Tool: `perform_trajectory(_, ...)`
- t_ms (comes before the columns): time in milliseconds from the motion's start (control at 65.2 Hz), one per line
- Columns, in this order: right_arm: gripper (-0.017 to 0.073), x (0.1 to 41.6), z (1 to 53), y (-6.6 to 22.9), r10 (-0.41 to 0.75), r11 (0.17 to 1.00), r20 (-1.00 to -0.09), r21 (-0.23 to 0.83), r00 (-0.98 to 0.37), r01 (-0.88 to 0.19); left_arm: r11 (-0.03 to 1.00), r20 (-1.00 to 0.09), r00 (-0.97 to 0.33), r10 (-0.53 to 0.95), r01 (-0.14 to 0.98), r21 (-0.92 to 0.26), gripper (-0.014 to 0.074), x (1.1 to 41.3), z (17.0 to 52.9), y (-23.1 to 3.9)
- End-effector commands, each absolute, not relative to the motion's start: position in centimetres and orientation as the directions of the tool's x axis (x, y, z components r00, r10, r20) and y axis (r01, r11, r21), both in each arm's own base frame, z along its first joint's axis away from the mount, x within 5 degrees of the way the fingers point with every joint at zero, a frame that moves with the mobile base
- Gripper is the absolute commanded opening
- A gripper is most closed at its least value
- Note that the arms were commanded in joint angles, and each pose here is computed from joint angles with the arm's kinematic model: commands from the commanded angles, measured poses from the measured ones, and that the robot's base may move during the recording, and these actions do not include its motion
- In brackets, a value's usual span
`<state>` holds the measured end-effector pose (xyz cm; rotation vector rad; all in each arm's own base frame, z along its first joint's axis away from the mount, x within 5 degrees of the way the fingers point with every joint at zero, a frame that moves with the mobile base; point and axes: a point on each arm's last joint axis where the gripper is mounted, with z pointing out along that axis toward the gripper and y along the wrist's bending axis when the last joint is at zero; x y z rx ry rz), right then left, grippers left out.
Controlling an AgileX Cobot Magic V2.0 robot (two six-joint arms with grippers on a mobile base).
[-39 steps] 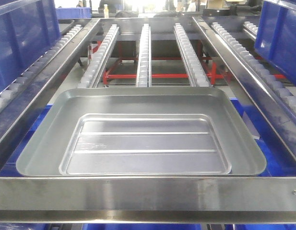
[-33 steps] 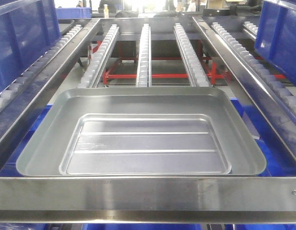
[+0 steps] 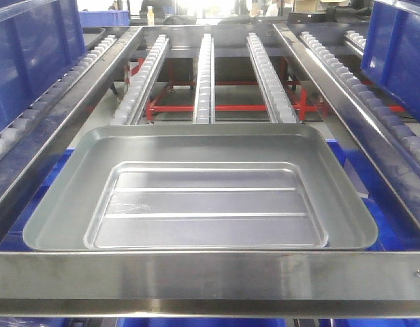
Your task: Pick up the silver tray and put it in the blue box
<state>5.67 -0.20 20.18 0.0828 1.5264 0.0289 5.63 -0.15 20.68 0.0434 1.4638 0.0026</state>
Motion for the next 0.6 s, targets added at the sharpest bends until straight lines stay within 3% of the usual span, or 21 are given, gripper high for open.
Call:
perform_trajectory(0,0.0049,5.31,21.68,-0.22,0.061,0.997,-0.984,0.067,0.168,0.030,1.000,-0.981,0.194,0.019,0.021,0.024,0.0010,5.48,21.00,-0.12)
perform_trajectory(582,0.0049,5.29,21.81,-0.22,0.061,0.997,-0.981,0.067,0.182,0.029,1.000,-0.978,0.206,0.019,0.020,0.023,0.0010,5.46,21.10,-0.12)
